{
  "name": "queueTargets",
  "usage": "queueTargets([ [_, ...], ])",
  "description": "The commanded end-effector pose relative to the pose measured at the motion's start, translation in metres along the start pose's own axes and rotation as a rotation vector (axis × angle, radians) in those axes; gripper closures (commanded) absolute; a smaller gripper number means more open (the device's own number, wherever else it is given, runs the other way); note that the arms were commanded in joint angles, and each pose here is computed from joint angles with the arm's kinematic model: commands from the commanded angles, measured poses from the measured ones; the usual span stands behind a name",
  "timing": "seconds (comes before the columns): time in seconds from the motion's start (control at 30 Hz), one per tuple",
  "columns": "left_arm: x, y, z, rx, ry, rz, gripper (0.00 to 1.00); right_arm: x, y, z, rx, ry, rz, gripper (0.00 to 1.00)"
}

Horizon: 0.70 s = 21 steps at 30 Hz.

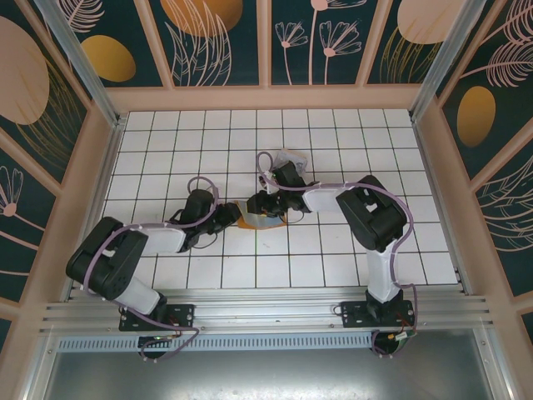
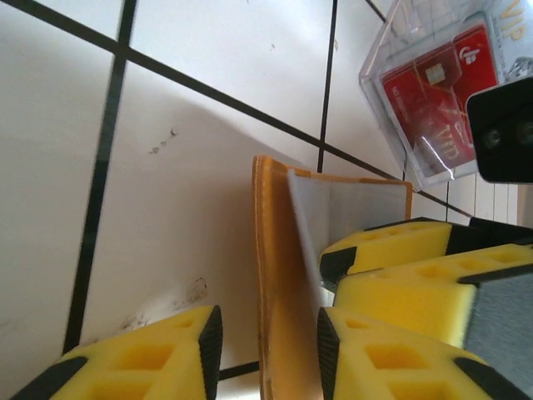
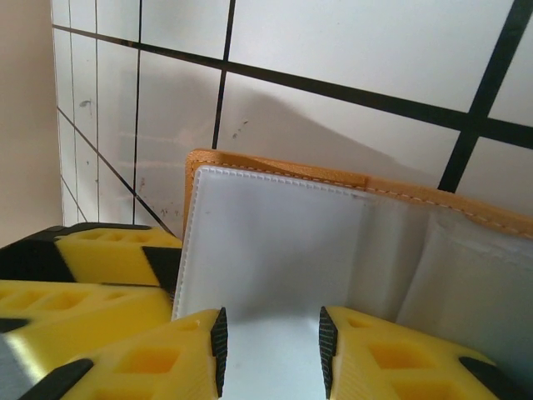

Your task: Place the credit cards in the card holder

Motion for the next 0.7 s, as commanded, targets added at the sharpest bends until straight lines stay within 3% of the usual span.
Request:
queueTargets([
  [0.0,-0.005,0.014,-0.014,-0.076,-0.058,-0.019,0.59,0.004,-0.009,0.005,0.026,0.017,0.017,0.63],
  [0.2,-0.014,0.005,-0.021,-0.044,-0.107,-0.029,0.58,0.001,-0.003,-0.001,0.018,0.008,0.0,0.63],
  [0.4,-0.006,-0.007,0.006,0.073,0.053,-0.026,0.54,-0.013,0.013,-0.012,-0.002,-0.028,-0.031,0.63],
  [0.53,-0.006,-0.009,0.017,0.1,0.084,-0.035,0.53,-0.012,0.008,-0.01,-0.005,-0.025,-0.018,0.63],
  [0.6,-0.006,-0.01,0.022,0.108,0.095,-0.034,0.58,-0.011,0.007,-0.01,-0.015,-0.026,-0.009,0.63],
  [0.67,-0.006,-0.011,0.025,0.12,0.104,-0.04,0.68,-0.01,0.009,-0.011,-0.018,-0.029,-0.007,0.63],
])
Point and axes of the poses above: each hand's point on the last joint's axis, 136 mm out from that joint toward the fingers, its own z axis out along the fingers, its own y axis along the line the jaws close on, x = y × z, the point moved 7 cm from there along -z, back along the fingers, and after that the axes turned 14 degrees about -z, right-handed, at the moved point
